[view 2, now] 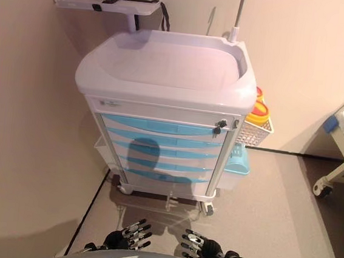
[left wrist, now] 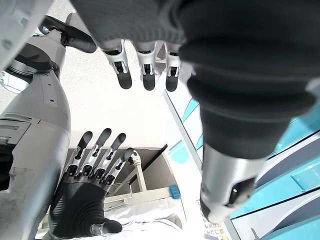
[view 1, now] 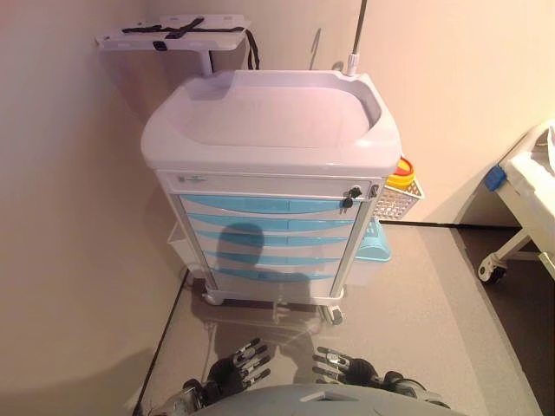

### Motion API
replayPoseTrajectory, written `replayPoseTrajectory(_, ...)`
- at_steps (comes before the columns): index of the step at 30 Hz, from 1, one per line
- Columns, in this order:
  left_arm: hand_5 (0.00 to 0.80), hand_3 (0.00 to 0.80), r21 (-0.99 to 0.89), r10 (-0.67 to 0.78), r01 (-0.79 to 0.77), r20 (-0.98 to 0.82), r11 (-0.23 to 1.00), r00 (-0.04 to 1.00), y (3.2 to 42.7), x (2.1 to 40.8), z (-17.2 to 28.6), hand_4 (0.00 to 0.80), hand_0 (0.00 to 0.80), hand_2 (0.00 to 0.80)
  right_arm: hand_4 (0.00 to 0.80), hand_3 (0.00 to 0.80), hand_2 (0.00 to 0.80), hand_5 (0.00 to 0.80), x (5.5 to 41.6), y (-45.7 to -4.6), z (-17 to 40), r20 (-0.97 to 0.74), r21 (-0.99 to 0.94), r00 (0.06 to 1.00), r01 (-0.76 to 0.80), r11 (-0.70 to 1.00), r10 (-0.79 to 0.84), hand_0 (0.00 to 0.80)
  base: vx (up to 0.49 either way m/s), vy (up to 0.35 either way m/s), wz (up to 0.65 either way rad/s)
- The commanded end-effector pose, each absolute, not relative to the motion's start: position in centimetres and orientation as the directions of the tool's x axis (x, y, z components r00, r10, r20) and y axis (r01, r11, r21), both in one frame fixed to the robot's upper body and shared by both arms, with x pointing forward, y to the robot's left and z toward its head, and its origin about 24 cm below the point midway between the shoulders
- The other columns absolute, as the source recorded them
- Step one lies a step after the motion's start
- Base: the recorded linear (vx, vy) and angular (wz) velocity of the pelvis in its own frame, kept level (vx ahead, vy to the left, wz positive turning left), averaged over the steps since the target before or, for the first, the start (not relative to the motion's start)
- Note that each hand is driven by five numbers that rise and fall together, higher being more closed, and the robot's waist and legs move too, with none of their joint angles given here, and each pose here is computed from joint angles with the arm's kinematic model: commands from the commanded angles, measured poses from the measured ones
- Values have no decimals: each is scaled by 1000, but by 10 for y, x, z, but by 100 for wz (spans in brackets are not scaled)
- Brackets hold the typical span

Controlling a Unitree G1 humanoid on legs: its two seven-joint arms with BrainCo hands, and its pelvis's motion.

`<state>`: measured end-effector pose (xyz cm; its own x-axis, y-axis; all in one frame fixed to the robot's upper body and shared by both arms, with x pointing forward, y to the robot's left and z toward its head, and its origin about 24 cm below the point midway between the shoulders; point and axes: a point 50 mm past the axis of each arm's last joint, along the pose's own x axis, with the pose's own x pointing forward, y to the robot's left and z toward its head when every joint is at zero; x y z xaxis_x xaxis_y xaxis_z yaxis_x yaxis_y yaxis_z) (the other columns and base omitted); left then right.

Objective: Open the drawer and pick up the medicine

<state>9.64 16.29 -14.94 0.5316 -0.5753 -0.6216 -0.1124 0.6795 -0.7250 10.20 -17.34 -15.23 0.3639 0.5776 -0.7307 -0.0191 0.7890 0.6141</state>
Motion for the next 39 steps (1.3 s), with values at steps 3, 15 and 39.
replayPoseTrajectory(3, 0, 0, -764, -599, -109, -577, 636, 555, 149, 111, -148, 0, 0, 0, 0, 0, 0, 0, 101, -166, -154, -709, 655, 354, 10, 755, 610, 0, 0, 0, 0)
replayPoseTrajectory(15, 0, 0, -761, -537, -113, -546, 639, 643, 154, 119, -145, 0, 0, 0, 0, 0, 0, 0, 101, -166, -154, -699, 664, 373, 22, 748, 610, 0, 1, 0, 0)
replayPoseTrajectory(39, 0, 0, -847, -567, -257, -508, 465, 648, 148, 108, -147, 0, 0, 0, 0, 0, 0, 0, 99, -167, -154, -691, 672, 397, 46, 739, 604, 0, 5, 2, 0)
